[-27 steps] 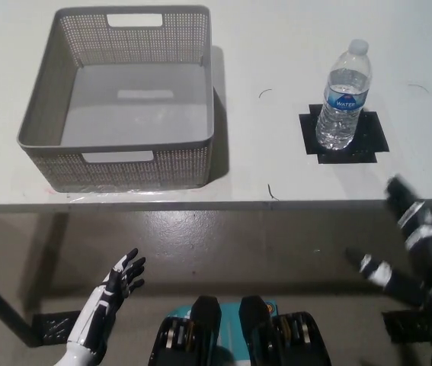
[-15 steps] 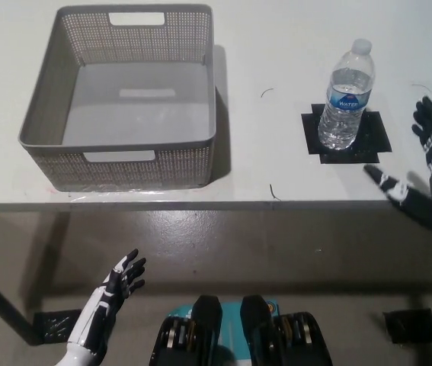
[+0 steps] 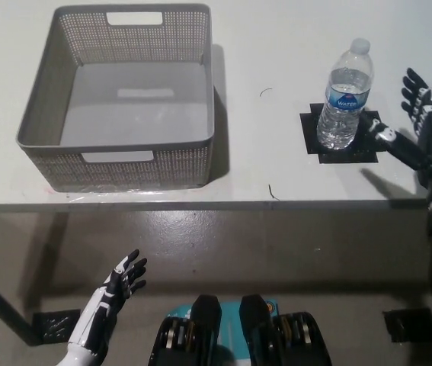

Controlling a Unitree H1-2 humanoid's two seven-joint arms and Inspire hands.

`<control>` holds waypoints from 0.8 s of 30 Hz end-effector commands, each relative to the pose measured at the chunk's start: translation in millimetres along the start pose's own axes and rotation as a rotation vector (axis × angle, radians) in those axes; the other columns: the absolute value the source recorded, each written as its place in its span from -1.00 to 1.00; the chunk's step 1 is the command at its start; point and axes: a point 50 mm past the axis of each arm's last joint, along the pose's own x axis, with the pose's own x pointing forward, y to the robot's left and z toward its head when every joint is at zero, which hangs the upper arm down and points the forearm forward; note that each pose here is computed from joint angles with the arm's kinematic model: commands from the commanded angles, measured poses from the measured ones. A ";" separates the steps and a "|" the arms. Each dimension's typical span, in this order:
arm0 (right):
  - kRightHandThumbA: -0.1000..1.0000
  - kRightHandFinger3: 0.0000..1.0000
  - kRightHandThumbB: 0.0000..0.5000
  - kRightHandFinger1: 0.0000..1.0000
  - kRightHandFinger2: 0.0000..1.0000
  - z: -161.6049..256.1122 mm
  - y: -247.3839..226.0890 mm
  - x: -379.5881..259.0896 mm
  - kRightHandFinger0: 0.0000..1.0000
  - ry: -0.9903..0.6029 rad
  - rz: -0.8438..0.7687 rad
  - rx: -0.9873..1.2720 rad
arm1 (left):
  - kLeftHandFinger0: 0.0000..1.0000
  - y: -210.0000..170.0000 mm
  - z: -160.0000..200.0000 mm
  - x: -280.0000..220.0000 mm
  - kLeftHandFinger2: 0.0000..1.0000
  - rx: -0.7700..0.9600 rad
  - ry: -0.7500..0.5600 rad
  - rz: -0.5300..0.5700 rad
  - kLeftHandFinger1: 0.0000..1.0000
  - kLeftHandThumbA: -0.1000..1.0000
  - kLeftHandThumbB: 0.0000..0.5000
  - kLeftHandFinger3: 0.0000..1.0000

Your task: Use the right hand to pick up a water botttle and place it into a container on the left side

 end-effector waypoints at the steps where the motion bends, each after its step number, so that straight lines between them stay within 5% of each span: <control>1: 1.00 1.00 0.88 1.00 1.00 22.6 2.3 35.5 1.00 -0.062 -0.006 -0.027 | 1.00 1.5 8.9 5.3 1.00 0.000 -0.062 -0.009 1.00 1.00 -0.11 1.00; 13: 1.00 1.00 0.84 1.00 1.00 15.0 36.8 64.5 1.00 -0.019 0.075 -0.027 | 1.00 1.8 8.8 5.0 1.00 -0.004 -0.064 -0.014 1.00 1.00 -0.11 1.00; 16: 1.00 1.00 1.00 1.00 1.00 14.9 49.1 72.1 1.00 0.005 0.100 -0.036 | 1.00 1.8 8.0 4.4 1.00 -0.008 -0.064 -0.016 1.00 1.00 -0.17 1.00; 22: 1.00 1.00 1.00 1.00 1.00 33.9 73.1 105.9 1.00 0.028 0.086 -0.020 | 1.00 -0.1 9.5 5.3 1.00 -0.003 -0.067 -0.022 1.00 1.00 -0.15 1.00; 23: 0.93 1.00 0.86 1.00 1.00 37.6 75.6 109.2 1.00 0.019 0.056 0.012 | 1.00 -0.6 9.6 5.6 1.00 -0.002 -0.067 -0.021 1.00 1.00 -0.11 1.00; 24: 0.54 1.00 0.79 0.98 1.00 49.1 83.2 117.0 0.92 0.006 -0.024 0.053 | 1.00 -1.0 10.0 6.5 1.00 -0.003 -0.067 -0.020 1.00 1.00 -0.10 1.00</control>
